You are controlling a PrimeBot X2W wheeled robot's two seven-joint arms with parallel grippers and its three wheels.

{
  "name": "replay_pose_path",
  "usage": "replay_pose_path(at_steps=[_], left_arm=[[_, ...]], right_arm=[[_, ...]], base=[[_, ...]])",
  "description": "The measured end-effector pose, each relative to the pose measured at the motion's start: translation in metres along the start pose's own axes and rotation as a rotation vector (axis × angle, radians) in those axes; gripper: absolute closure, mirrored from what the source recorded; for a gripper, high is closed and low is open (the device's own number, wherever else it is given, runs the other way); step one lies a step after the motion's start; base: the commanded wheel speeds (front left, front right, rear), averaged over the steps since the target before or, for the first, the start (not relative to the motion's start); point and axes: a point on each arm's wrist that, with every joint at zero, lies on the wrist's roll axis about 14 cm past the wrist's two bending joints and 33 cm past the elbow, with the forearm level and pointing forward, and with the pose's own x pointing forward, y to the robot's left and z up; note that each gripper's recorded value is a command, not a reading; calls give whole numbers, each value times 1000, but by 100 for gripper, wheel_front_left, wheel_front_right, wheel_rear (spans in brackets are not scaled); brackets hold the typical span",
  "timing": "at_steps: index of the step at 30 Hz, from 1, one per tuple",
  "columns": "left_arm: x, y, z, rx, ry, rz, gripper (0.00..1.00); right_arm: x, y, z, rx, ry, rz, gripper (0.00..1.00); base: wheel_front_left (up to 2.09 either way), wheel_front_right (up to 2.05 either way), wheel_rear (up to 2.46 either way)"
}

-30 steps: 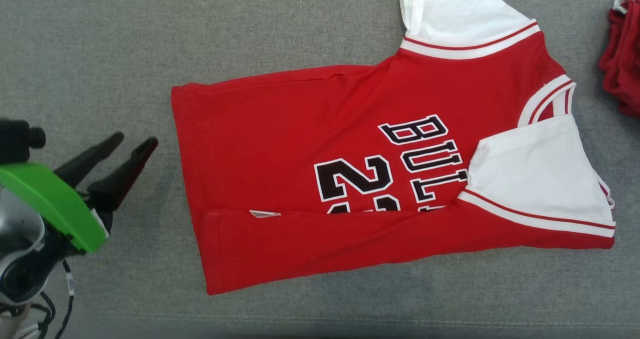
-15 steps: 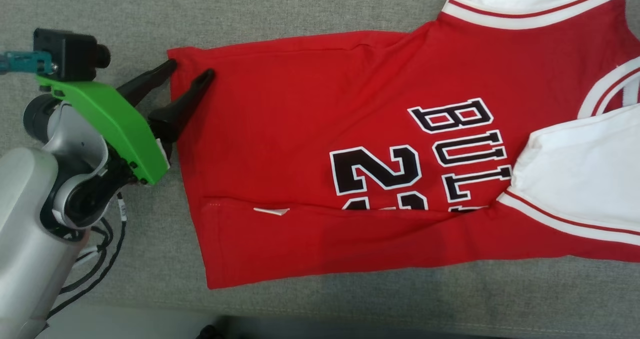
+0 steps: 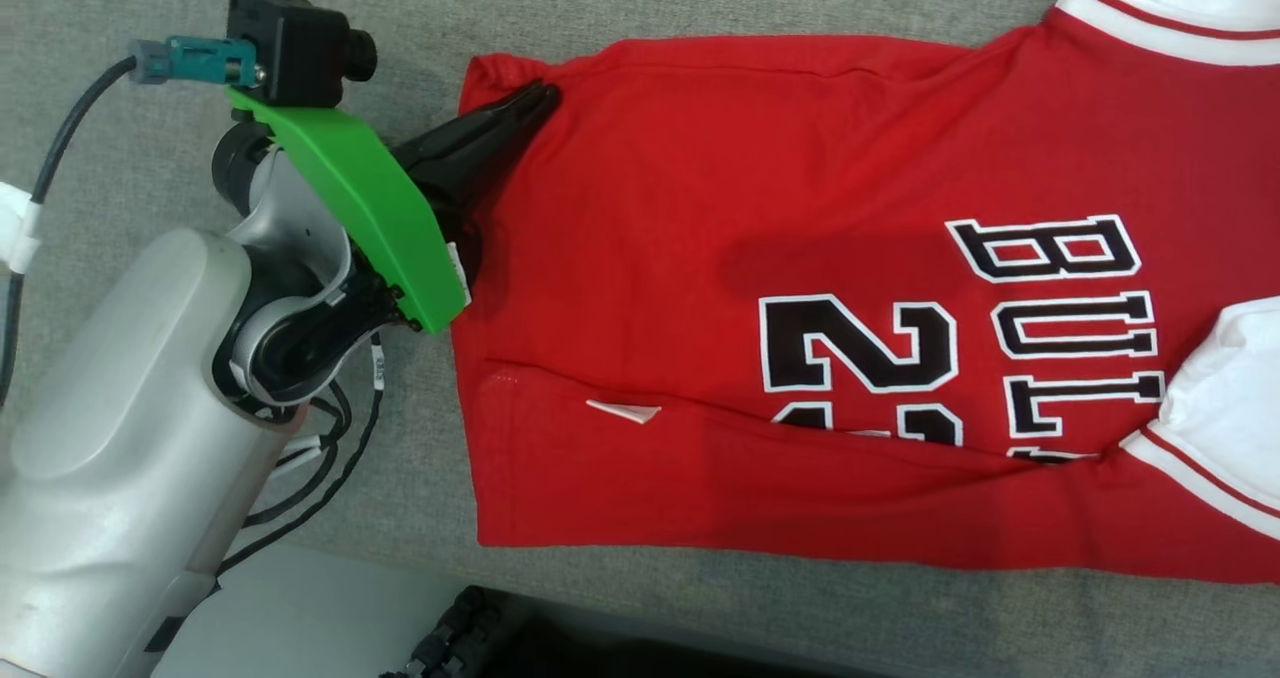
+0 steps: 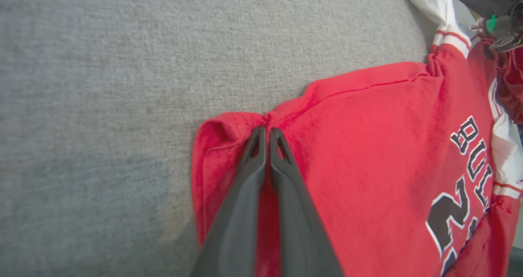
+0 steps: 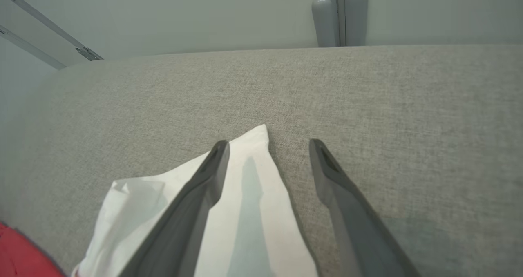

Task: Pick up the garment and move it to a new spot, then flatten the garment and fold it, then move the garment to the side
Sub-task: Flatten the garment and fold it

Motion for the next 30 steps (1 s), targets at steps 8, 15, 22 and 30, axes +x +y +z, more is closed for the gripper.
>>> replay_pose_path(at_steps=[8, 15, 22, 30], left_arm=[[-7, 0, 3, 5, -19, 13, 100], [-9, 3, 8, 28, -54, 28, 100], [-9, 1, 17, 45, -103, 33, 100], [-20, -2, 17, 41, -164, 44, 100]], right_arm=[[24, 20, -10, -10, 78, 29, 100], [29, 44, 10, 28, 6, 65, 100], [12, 32, 43, 78, -116, 22, 100], [-21, 42, 54, 100, -217, 59, 100]], base=[[0, 0, 0], [0, 0, 0], [0, 0, 0], [0, 0, 0]])
